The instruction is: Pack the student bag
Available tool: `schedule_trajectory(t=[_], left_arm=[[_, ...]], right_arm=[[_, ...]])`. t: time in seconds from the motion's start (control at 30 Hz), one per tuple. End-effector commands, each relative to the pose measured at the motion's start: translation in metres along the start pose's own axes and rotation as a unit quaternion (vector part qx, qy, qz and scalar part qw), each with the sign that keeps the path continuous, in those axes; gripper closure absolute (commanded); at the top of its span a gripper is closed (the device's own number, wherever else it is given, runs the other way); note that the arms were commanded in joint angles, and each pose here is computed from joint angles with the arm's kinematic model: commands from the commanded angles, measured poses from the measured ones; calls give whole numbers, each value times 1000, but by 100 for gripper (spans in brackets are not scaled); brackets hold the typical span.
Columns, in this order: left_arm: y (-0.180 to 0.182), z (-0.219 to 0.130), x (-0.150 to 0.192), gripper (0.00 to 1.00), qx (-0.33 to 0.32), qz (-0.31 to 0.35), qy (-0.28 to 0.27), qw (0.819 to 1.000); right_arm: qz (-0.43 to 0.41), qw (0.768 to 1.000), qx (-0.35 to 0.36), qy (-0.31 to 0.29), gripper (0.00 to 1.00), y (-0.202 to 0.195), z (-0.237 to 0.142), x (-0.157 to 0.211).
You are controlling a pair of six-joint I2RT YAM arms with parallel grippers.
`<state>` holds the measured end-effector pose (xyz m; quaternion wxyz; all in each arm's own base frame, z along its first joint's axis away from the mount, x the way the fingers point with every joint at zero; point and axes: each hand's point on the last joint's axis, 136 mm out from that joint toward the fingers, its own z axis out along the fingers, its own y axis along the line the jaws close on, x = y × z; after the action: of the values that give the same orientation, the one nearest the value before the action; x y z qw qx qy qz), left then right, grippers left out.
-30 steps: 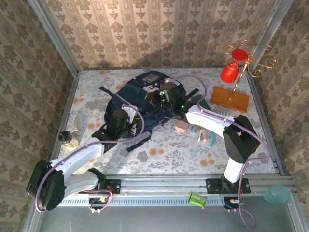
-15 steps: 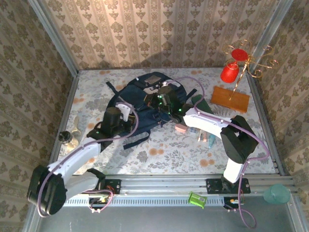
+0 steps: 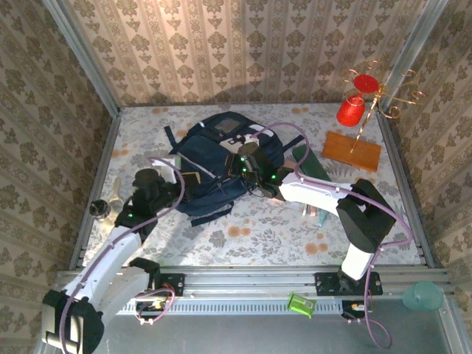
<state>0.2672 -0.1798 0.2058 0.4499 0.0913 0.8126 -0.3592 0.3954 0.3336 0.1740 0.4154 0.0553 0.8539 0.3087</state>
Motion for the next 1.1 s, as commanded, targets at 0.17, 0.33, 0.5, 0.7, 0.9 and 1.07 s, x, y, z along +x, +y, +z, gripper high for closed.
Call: schedule_trajectory(t=[0.17, 0.33, 0.5, 0.7, 0.9, 1.07], left_arm=[[-16, 18, 53, 63, -26, -5, 92, 995], [-18, 23, 61, 55, -41, -71, 99, 992], [-22, 34, 68, 54, -33, -116, 114, 986], [-23, 44, 67, 55, -26, -133, 108, 985], [-21, 55, 71, 58, -28, -145, 121, 982], [-20, 63, 71, 59, -24, -145, 117, 982]], right_arm=[[58, 996, -46, -45, 100, 24, -13, -37], [104, 989, -87, -52, 100, 43, -17, -48], [107, 988, -95, -49, 100, 51, -17, -49], [112, 988, -99, -43, 100, 53, -14, -45], [113, 987, -102, -43, 100, 54, -14, -46], [112, 987, -105, -43, 100, 56, -16, -47]])
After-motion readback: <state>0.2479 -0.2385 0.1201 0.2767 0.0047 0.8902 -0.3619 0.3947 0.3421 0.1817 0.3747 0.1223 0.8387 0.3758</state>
